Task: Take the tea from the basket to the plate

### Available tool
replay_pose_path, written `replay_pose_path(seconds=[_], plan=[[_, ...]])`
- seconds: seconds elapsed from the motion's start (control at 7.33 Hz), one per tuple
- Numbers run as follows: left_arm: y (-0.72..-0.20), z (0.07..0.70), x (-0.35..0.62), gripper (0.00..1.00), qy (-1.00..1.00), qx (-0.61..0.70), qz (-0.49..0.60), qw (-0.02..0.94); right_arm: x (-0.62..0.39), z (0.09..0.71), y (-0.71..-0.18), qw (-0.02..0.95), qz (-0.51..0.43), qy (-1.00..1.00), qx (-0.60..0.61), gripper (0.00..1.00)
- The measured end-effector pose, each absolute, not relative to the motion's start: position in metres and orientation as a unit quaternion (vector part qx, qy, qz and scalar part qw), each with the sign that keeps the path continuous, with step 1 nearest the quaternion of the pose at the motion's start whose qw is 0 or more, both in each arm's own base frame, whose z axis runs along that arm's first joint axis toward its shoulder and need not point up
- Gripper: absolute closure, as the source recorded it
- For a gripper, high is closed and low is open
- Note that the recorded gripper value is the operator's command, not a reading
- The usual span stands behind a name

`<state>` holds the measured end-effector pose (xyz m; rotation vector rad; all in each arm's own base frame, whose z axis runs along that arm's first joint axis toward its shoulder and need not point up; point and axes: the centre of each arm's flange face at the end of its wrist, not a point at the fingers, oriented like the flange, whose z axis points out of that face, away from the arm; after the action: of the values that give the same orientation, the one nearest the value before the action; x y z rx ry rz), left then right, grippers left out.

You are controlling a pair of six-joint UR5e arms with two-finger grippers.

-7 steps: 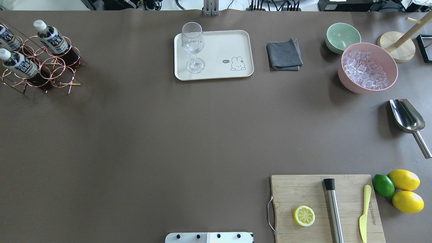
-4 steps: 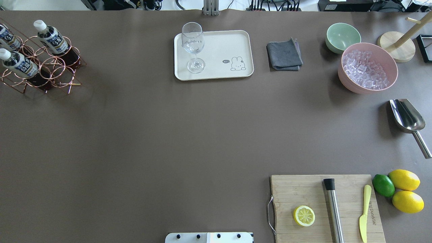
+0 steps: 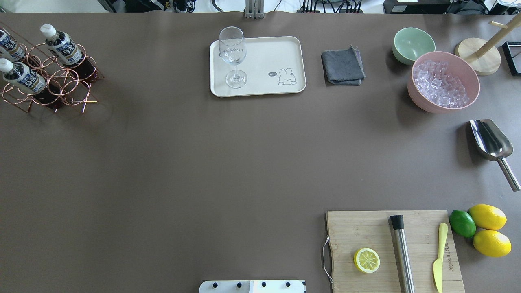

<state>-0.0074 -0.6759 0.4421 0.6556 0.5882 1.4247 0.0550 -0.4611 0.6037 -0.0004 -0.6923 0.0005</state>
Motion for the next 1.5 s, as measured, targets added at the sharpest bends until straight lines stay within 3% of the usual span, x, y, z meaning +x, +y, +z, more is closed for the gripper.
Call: replay_pose_path(seconds=[0.27,0.68,0.95,1.09,1.36,1.5], plan=[[-0.676,0.442,0.002,0.04,0.267,0.287,0.634,0.667,0.055,0.604,-0.461,0.941,0.001,-0.339,-0.001,0.00],[-0.676,0.441,0.011,0.16,0.275,0.285,0.633,0.666,0.055,0.604,-0.462,0.941,0.001,-0.338,-0.001,0.00],[-0.675,0.440,0.018,0.52,0.289,0.285,0.624,0.668,0.055,0.605,-0.462,0.941,0.000,-0.338,-0.001,0.00],[-0.674,0.439,0.020,0.80,0.290,0.286,0.624,0.667,0.055,0.605,-0.462,0.942,0.000,-0.337,-0.001,0.00],[-0.675,0.433,0.020,1.00,0.279,0.299,0.630,0.660,0.055,0.605,-0.463,0.942,-0.001,-0.335,-0.001,0.00],[-0.675,0.432,0.020,1.00,0.274,0.304,0.632,0.658,0.056,0.606,-0.463,0.942,-0.001,-0.334,-0.001,0.00]])
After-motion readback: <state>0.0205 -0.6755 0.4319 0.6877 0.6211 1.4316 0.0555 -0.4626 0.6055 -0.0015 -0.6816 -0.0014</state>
